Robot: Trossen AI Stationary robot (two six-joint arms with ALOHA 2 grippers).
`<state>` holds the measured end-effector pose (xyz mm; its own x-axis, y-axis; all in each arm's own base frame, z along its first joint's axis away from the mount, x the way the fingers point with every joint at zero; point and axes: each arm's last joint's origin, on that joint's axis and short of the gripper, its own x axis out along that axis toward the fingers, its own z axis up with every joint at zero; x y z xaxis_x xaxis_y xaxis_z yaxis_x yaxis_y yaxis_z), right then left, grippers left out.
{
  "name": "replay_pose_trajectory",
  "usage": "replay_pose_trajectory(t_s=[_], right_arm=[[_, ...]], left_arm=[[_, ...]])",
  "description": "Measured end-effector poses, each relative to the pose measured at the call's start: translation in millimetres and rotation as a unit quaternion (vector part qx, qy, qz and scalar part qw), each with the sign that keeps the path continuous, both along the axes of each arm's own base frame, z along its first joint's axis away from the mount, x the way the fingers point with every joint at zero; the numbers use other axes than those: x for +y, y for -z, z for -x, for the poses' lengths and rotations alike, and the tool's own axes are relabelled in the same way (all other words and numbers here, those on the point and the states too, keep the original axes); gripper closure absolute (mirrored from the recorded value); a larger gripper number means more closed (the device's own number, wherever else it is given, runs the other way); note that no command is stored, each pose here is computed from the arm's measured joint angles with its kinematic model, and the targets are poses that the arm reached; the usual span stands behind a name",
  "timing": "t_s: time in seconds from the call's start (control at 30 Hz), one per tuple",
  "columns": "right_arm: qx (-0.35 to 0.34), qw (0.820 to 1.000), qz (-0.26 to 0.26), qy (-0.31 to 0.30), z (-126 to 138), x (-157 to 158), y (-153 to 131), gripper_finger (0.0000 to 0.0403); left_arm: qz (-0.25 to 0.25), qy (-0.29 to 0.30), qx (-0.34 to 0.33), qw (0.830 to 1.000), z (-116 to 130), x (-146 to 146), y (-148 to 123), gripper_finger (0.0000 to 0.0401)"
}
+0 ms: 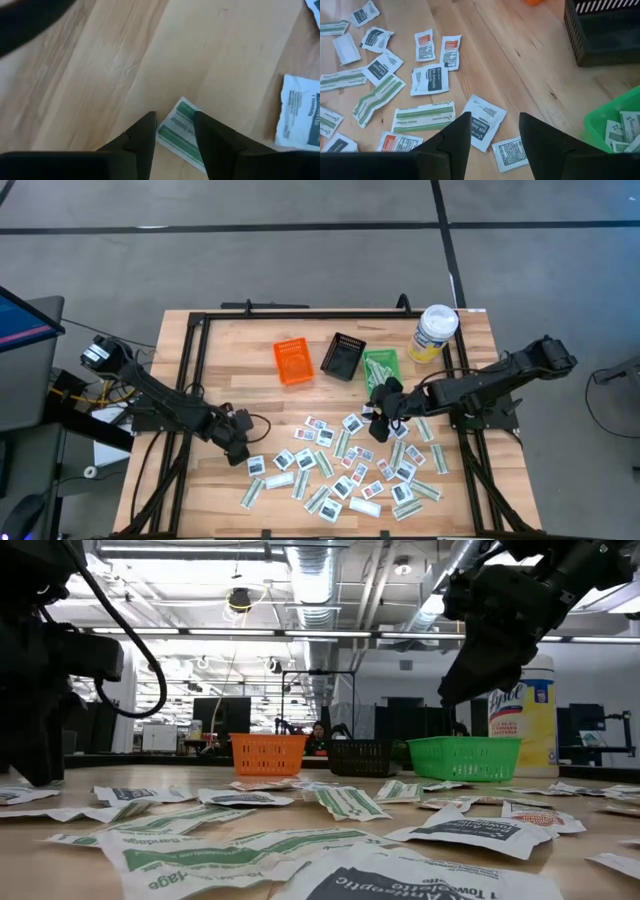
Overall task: Pick & Place First Aid Supplies
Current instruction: Put the green bandage pack into the green basket
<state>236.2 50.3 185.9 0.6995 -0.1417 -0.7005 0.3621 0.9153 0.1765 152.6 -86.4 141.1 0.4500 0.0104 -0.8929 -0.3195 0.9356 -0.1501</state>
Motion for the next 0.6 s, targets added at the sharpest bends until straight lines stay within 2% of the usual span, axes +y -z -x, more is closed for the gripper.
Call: replay_pose_trajectory(t_s=[0.2,0.33,0.47,0.6], right_arm=[[-0.017,1.0,-0.002,-0.002,-2.4,0.6,-2.4,0.0246],[-0.046,0.999,-0.009,-0.002,-6.2,1.5,-6.4,0.0244],[-0.082,0.997,-0.014,0.005,-12.2,1.0,-10.2,0.0245],[-0.123,0.992,-0.016,0.022,-26.1,-1.4,-6.7,0.0249]], left_arm=[[-0.003,-0.007,-0.03,1.0,1.8,2.4,-5.0,0.0381],[-0.034,-0.04,-0.09,0.995,1.0,6.5,-12.4,0.0391],[-0.083,-0.075,-0.204,0.973,-11.0,5.7,-25.9,0.0394],[-0.147,-0.102,-0.333,0.926,-28.4,1.5,-46.2,0.0395]])
